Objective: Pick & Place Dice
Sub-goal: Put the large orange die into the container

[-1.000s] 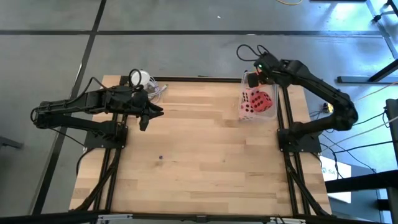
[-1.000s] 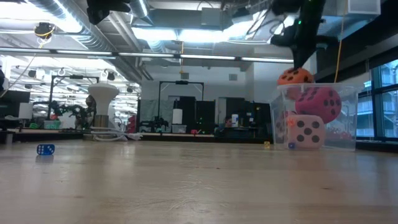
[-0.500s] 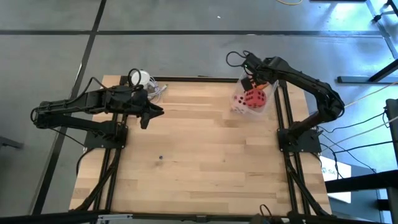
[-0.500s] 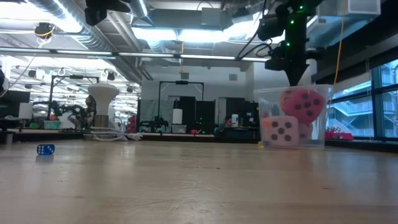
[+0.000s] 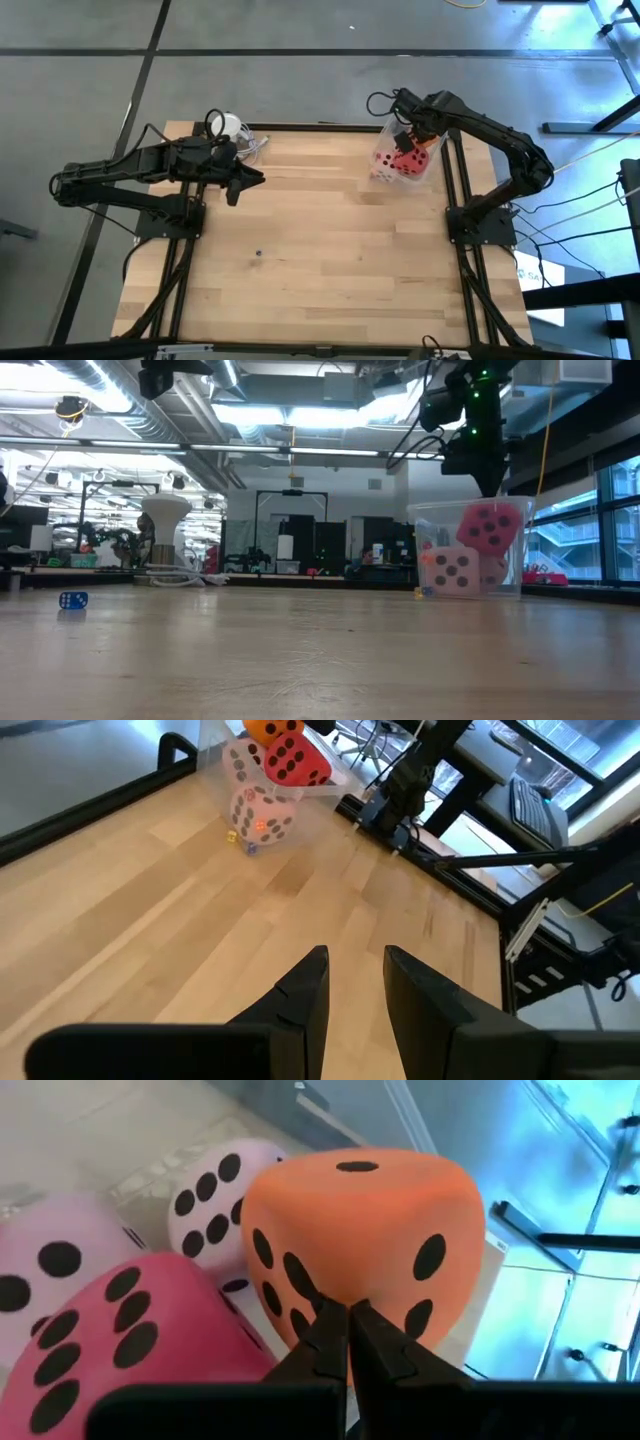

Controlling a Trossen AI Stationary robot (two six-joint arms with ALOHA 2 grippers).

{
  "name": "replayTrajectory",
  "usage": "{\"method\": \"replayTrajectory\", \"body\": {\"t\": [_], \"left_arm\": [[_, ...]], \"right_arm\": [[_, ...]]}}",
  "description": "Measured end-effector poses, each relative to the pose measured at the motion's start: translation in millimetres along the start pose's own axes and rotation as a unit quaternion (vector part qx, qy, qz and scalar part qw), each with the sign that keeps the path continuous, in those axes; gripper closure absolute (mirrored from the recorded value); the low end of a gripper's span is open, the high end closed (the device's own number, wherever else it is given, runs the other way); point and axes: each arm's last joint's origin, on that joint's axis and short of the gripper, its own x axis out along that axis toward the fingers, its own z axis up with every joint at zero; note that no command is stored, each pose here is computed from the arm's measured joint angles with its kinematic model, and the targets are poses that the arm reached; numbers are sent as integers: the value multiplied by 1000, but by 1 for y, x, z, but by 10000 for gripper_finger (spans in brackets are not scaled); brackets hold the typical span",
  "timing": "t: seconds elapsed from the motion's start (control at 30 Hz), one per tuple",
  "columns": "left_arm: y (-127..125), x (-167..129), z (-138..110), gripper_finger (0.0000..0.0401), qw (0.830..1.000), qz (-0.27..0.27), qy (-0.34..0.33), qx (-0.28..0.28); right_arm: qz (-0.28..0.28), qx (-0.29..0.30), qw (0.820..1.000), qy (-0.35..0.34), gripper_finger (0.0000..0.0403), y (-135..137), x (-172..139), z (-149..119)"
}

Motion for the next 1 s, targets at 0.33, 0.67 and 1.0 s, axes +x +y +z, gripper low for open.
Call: {"method": "replayTrajectory", "body": {"t": [0.33,0.67,1.0], "left_arm": [[0,0,0,311,1000,1,0,6],[0,0,0,311,1000,1,0,7],[0,0,0,311,1000,1,0,7]], "right_arm": [[16,-20,1000,-8,402,4,-6,-3],[47,-38,996,-67,402,5,-44,5],[48,-50,996,-52,373,-1,-50,2]]}}
